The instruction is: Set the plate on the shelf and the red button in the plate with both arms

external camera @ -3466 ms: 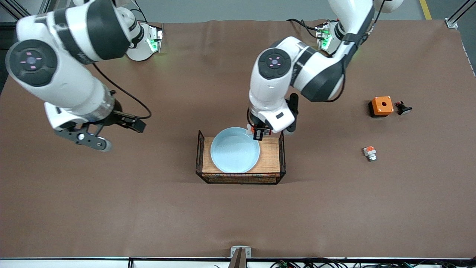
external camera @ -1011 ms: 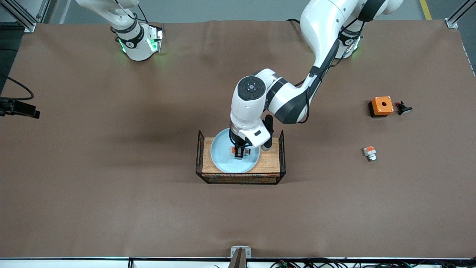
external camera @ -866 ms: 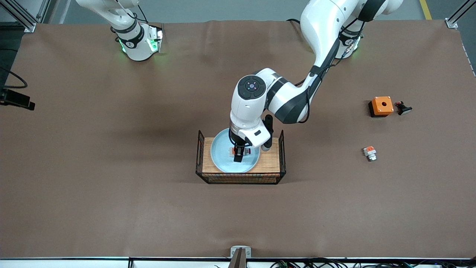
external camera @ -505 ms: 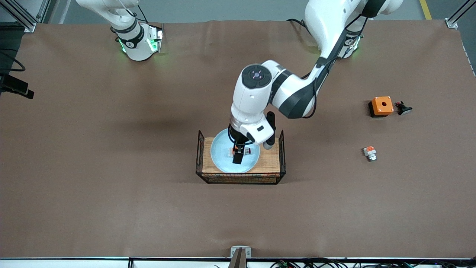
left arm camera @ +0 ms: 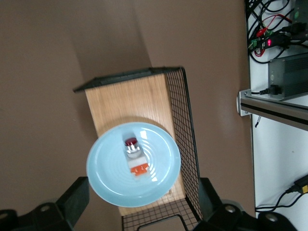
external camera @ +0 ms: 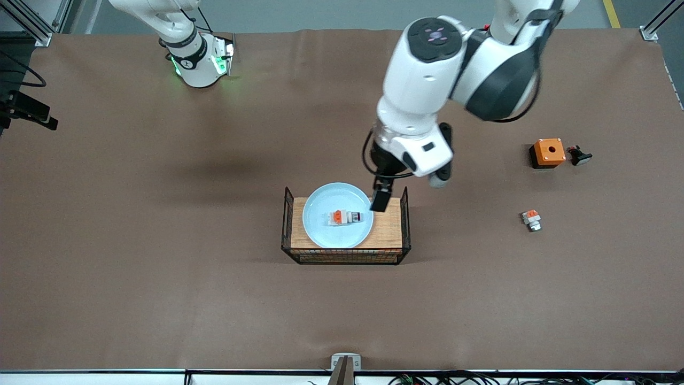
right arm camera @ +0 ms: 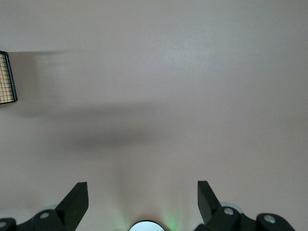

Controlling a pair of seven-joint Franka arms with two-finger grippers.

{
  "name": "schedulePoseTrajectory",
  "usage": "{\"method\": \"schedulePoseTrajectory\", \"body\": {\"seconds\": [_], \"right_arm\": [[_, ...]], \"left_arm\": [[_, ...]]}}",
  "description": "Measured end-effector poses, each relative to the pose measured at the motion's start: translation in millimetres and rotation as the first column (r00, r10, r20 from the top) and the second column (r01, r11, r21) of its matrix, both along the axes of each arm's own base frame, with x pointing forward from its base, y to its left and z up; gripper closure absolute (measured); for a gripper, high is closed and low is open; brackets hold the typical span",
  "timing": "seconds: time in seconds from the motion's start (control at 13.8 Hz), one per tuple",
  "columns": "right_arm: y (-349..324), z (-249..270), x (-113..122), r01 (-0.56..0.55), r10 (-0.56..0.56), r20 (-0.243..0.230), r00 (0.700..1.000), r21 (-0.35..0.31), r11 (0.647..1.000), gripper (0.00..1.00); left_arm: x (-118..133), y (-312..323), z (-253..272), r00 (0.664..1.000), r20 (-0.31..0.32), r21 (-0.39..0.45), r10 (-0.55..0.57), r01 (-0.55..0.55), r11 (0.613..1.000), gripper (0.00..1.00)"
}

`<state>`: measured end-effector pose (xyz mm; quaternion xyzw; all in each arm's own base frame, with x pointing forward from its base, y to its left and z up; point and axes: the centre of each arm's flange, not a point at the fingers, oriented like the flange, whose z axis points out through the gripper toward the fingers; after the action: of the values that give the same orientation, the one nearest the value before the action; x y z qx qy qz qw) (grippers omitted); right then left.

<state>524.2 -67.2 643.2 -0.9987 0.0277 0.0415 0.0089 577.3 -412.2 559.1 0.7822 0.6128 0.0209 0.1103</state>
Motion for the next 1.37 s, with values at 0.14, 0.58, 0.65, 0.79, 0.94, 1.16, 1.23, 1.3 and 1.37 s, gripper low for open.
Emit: {"method": "schedulePoseTrajectory", "body": {"seconds": [0.14,0.58,0.65,0.79,0.94,1.16,1.23,1.3,1.37], "right_arm": [[0.0,0.4,-0.5,0.0,0.0,0.006,1.0,0.0,1.0,0.0],[-0.2,2.9,-1.1,-0.001,0.001,0.029,1.0,-0.002,1.0,0.0],[-0.3,4.3,-1.0,-0.001,0.001,0.037,0.999,-0.003,1.0,0.0],[0.5,8.1,-0.5,-0.004,0.004,0.06,0.998,-0.005,1.0,0.0],[2.1,10.9,0.0,-0.008,0.008,0.077,0.997,-0.007,1.0,0.0],[3.4,12.3,1.4,-0.014,0.014,0.091,0.996,-0.009,1.0,0.0],[5.7,12.8,1.4,-0.019,0.02,0.093,0.996,-0.009,1.0,0.0],[8.7,13.2,1.3,-0.024,0.025,0.093,0.995,-0.009,1.0,0.0],[11.4,13.3,1.2,-0.029,0.03,0.093,0.995,-0.009,1.0,0.0]], "left_arm": [[5.2,45.1,21.1,0.995,-0.052,0.025,-0.08,0.081,0.996,0.0],[9.0,170.8,49.4,0.924,-0.193,0.065,-0.33,0.347,0.936,0.0],[9.2,188.2,49.6,0.913,-0.201,0.064,-0.354,0.373,0.926,0.0],[7.0,217.0,47.1,0.891,-0.214,0.06,-0.4,0.42,0.905,0.0],[5.5,243.4,45.9,0.869,-0.219,0.055,-0.444,0.466,0.883,0.0],[3.0,288.8,46.2,0.828,-0.216,0.047,-0.518,0.538,0.841,0.0],[0.7,302.0,45.8,0.812,-0.217,0.046,-0.541,0.562,0.826,0.0],[-1.6,313.3,45.3,0.798,-0.218,0.047,-0.562,0.583,0.811,0.0],[-3.1,323.9,44.4,0.785,-0.216,0.046,-0.581,0.602,0.797,0.0]]}}
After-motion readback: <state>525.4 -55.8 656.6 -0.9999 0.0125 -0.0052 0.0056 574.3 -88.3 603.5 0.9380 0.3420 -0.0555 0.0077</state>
